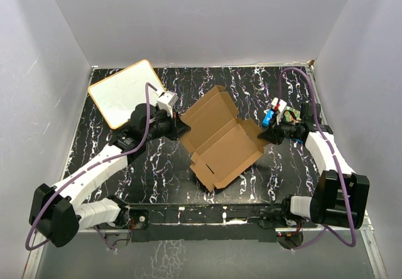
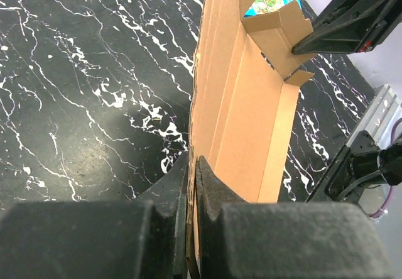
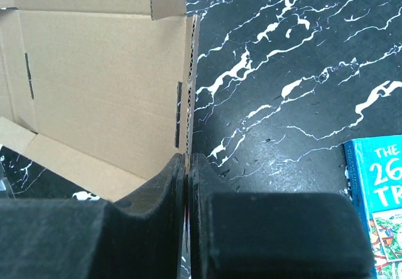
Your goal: Fold the paper box
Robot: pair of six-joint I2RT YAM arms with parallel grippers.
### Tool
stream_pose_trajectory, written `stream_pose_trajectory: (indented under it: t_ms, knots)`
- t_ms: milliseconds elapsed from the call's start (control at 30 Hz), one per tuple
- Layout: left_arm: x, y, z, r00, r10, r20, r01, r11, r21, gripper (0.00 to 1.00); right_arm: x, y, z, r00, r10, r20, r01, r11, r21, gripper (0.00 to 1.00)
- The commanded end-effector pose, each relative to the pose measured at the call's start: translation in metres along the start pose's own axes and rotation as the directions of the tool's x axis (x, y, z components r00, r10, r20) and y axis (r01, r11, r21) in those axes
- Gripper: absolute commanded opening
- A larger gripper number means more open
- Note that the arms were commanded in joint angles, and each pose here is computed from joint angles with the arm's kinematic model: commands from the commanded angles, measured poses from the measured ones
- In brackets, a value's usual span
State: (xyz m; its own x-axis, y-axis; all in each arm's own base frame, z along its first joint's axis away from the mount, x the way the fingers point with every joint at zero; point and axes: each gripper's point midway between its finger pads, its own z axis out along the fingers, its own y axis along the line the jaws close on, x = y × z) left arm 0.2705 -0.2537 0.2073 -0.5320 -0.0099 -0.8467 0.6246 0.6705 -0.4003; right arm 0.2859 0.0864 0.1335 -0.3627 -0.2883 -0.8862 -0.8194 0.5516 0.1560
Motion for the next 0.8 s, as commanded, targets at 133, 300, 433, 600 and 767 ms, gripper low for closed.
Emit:
stream_pose_trajectory:
  t_ms: [133,300,433,600,767]
  knots:
    - [-0.013,0.000,0.002,0.995,0.085,0.049,-0.085,0.996,0.010,0.00,-0.011,-0.004,0.004,0.998,-0.039,0.054,0.039,0.999,-0.008,0.08]
    - [-0.017,-0.015,0.001,0.991,0.123,0.043,-0.127,0.988,0.085,0.00,-0.003,-0.009,0.005,0.998,-0.040,0.039,0.039,0.999,0.017,0.10]
    - [-0.023,-0.028,-0.001,0.987,0.157,0.034,-0.161,0.975,0.151,0.00,-0.001,-0.009,0.007,0.999,-0.026,0.045,0.025,0.999,0.024,0.15]
    - [-0.033,-0.045,-0.008,0.985,0.169,0.018,-0.169,0.961,0.221,0.00,-0.002,-0.006,0.008,0.997,-0.022,0.068,0.022,1.000,0.010,0.15]
    - [-0.039,-0.060,-0.015,0.990,0.143,-0.002,-0.137,0.953,0.271,0.00,0.000,-0.006,0.010,0.997,-0.016,0.075,0.015,1.000,0.012,0.13]
